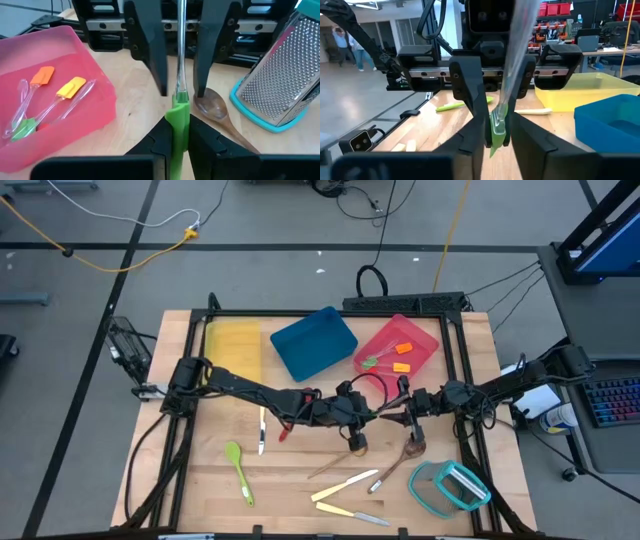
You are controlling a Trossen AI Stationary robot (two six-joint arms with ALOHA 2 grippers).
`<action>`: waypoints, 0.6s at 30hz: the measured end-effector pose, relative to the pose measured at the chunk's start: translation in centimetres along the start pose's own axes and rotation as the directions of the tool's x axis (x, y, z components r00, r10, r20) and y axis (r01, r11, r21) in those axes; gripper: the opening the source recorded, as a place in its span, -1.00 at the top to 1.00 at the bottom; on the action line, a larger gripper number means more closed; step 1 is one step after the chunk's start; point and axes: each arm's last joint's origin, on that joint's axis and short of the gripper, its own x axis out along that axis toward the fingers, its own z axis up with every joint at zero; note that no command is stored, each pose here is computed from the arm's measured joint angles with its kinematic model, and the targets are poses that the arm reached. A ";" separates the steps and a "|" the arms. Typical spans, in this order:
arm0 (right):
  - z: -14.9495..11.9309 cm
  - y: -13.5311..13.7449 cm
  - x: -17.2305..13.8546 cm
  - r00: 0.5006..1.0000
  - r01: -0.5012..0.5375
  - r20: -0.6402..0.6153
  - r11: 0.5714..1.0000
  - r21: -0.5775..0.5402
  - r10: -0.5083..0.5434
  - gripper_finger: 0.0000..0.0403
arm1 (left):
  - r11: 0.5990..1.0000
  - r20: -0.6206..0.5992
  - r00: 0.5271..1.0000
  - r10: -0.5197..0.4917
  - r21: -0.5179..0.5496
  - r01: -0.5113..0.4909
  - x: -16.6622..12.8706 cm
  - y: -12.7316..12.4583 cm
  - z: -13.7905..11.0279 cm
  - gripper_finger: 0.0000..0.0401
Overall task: Pick & Place Kitchen Items
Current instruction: Put the green spatula into the red bin
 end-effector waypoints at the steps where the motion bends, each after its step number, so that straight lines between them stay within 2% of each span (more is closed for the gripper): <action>1: 0.0 0.0 0.0 1.000 0.000 0.000 1.000 -0.003 0.000 0.65 | 1.000 0.000 1.000 0.001 -0.006 -0.001 0.0 0.1 0.0 0.75; 8: -0.2 0.0 0.0 1.000 0.003 -0.017 1.000 -0.030 -0.004 0.90 | 1.000 0.006 1.000 -0.017 -0.016 0.018 1.1 0.6 -0.6 0.84; 12: -0.6 -0.1 0.0 0.998 0.008 -0.055 0.999 -0.033 -0.010 0.93 | 0.999 -0.015 0.999 -0.030 -0.014 0.030 1.5 0.9 -1.0 0.78; 18: -0.7 -0.1 0.0 0.998 0.009 -0.059 1.000 -0.024 -0.011 0.93 | 1.000 0.025 0.999 -0.027 -0.007 0.027 1.4 0.7 -0.6 0.69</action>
